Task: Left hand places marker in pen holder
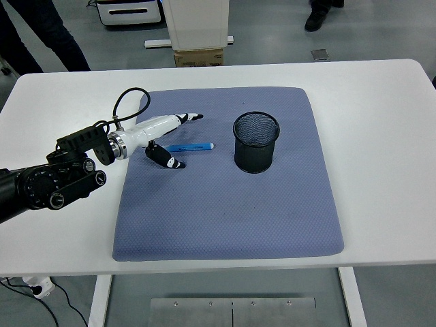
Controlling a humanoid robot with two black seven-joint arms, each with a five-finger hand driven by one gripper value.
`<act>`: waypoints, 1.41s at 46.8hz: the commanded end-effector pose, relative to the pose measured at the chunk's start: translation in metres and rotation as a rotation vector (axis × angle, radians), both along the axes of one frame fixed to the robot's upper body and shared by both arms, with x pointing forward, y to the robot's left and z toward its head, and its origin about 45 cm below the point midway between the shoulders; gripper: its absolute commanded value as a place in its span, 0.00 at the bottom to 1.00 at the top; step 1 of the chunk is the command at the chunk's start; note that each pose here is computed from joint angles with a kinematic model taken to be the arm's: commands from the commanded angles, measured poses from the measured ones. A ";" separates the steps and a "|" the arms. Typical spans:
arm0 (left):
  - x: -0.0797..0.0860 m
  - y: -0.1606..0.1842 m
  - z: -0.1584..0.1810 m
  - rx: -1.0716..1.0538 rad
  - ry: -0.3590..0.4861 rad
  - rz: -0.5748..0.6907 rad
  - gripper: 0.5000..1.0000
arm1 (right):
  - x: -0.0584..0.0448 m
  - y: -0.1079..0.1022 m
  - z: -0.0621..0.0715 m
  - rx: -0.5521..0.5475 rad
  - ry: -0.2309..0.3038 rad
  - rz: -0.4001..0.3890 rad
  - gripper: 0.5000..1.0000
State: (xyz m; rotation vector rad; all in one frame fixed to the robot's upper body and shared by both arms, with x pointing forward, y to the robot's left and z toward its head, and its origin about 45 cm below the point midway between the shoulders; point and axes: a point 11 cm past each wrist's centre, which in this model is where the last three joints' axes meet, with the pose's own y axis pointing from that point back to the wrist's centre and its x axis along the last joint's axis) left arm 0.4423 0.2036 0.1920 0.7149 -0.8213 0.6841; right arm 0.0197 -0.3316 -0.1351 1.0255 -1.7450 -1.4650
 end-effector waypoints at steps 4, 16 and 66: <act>0.003 -0.003 0.006 0.001 -0.006 -0.008 0.63 | 0.000 0.000 0.000 0.000 0.000 0.000 1.00; 0.004 -0.005 0.010 0.007 0.001 -0.024 0.54 | 0.000 0.000 0.000 0.000 0.000 0.000 1.00; -0.002 -0.004 -0.002 0.055 0.019 -0.051 0.30 | 0.000 0.000 0.000 0.000 0.000 0.000 1.00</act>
